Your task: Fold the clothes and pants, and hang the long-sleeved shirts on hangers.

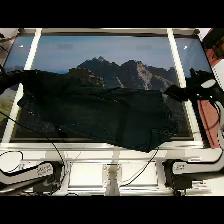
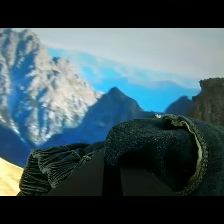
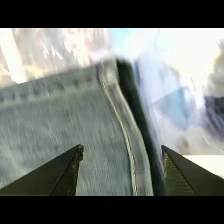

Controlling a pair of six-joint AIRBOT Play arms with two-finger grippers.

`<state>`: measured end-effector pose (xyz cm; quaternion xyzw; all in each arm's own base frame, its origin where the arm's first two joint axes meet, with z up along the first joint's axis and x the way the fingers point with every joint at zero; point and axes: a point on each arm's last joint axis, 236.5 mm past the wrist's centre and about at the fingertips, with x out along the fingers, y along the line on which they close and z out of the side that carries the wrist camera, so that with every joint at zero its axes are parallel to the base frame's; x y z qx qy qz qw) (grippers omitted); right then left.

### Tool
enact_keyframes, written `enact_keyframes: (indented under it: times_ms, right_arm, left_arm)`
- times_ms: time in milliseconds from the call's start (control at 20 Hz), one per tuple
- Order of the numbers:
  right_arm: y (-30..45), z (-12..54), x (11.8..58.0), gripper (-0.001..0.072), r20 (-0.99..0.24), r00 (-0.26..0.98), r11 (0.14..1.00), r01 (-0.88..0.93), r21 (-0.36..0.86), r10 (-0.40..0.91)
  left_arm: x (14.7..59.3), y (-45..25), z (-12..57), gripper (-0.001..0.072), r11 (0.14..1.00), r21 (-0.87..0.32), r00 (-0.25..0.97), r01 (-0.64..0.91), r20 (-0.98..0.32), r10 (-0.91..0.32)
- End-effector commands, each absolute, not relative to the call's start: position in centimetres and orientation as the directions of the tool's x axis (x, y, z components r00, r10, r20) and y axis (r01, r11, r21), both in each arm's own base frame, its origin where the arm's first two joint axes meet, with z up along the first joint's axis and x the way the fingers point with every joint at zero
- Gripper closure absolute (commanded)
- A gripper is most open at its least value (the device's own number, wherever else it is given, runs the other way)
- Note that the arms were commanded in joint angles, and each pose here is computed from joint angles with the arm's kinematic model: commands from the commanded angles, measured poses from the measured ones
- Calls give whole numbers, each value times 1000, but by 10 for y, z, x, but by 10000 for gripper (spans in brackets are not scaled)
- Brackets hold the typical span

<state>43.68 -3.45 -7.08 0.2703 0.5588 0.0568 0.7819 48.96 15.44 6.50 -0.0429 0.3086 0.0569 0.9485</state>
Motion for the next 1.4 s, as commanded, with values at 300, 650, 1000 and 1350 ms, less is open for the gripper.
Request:
enact_keyframes:
  times_ms: [300,650,1000,1350]
  right_arm:
    - [4,-125,450,161,-849,170,849,97,520,500]
    - [37,-108,474,693,-872,185,891,-83,446,453]
    - [25,27,569,694,-771,500,919,-243,311,394]
    - [27,157,581,695,-640,670,892,-448,56,377]
  left_arm:
    - [489,152,63,662,990,-54,798,-131,-598,73]
    - [488,152,62,662,990,-54,797,-130,-600,72]
    - [491,160,79,662,988,-35,824,-152,-557,107]
    - [488,178,148,663,975,27,896,-220,-390,213]
